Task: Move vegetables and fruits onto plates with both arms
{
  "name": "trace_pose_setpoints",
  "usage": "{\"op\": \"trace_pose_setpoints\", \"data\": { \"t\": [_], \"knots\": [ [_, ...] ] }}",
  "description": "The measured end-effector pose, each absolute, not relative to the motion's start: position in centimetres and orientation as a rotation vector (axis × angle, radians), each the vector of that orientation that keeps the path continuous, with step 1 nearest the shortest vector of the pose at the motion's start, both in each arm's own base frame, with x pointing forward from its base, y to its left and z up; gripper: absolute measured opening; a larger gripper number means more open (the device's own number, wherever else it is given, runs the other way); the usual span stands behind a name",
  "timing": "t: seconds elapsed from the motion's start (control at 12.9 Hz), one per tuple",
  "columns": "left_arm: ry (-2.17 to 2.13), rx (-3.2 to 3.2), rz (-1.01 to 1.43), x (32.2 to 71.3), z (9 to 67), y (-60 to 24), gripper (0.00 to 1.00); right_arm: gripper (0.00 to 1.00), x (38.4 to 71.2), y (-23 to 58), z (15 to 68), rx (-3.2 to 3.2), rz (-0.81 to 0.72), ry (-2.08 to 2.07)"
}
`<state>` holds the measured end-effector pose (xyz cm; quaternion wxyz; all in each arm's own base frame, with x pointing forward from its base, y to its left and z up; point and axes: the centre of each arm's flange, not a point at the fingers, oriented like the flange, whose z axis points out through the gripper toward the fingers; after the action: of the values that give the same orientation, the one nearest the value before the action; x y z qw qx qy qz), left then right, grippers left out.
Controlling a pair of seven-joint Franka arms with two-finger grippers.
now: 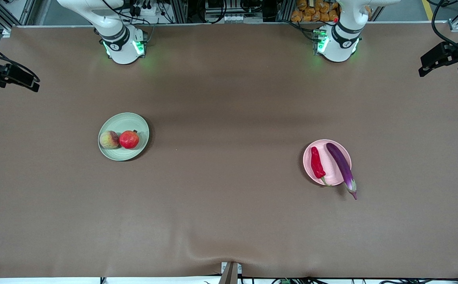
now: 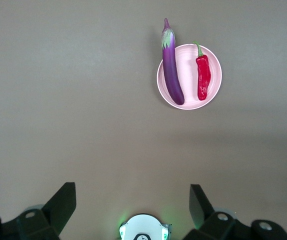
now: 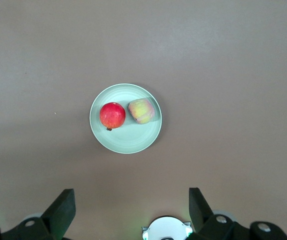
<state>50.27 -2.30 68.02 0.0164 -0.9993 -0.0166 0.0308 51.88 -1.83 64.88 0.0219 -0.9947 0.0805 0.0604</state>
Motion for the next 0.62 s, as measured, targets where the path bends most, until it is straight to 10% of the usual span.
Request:
{"op": "trace_pose_setpoints", "data": {
  "t": [0.62],
  "knots": [
    [-0.069,-3.106,0.096,50.3,68.0,-2.3,1.00,1.00,51.8,-3.7,65.0,-3.112,0.180,0.211]
  ]
}}
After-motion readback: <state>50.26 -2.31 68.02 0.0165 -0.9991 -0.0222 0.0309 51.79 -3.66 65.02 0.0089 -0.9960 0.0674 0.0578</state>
